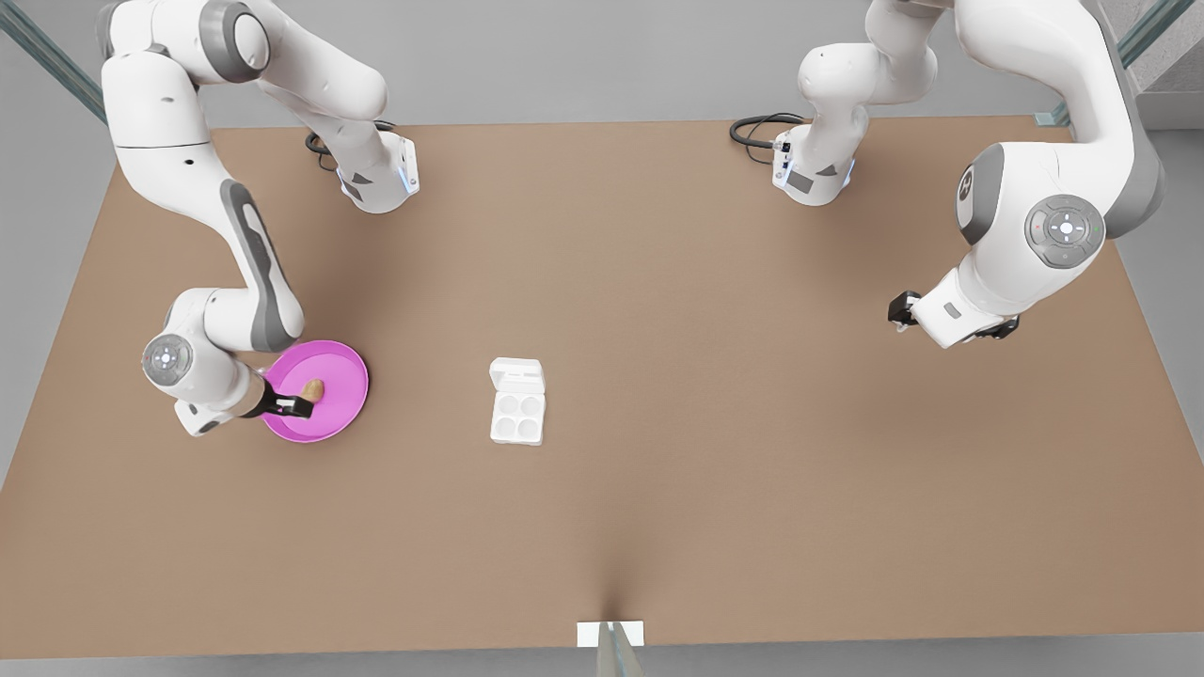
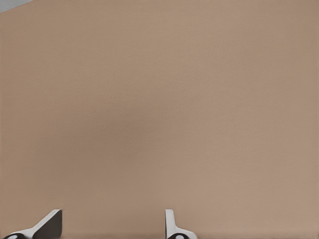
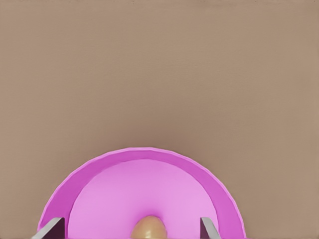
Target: Pack egg into the box and close the box lid
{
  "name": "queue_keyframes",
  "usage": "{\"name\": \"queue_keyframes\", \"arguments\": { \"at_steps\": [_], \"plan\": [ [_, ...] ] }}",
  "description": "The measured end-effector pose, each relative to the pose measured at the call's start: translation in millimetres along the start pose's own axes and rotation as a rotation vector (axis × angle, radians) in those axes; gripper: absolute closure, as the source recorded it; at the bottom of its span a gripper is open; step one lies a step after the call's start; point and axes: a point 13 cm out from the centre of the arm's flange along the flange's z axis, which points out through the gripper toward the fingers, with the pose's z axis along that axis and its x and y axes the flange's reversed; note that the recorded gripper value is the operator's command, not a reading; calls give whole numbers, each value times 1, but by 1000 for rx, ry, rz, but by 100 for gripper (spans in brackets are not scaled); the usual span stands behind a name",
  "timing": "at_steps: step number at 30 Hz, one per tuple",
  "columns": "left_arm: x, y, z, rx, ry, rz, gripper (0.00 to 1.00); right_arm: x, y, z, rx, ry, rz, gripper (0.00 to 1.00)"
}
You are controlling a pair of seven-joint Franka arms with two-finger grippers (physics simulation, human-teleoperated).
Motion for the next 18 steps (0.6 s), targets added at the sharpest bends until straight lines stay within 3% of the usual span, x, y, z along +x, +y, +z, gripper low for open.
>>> {"name": "queue_keyframes", "arguments": {
  "at_steps": [5, 18],
  "plan": [
    [0, 0, 0, 0, 1, 3, 0, -18, 28, -12, -2, -41, -88, 0],
    [-1, -7, 5, 1, 13, 21, 0, -22, 41, 44, -29, 18, -155, 0]
  ]
}}
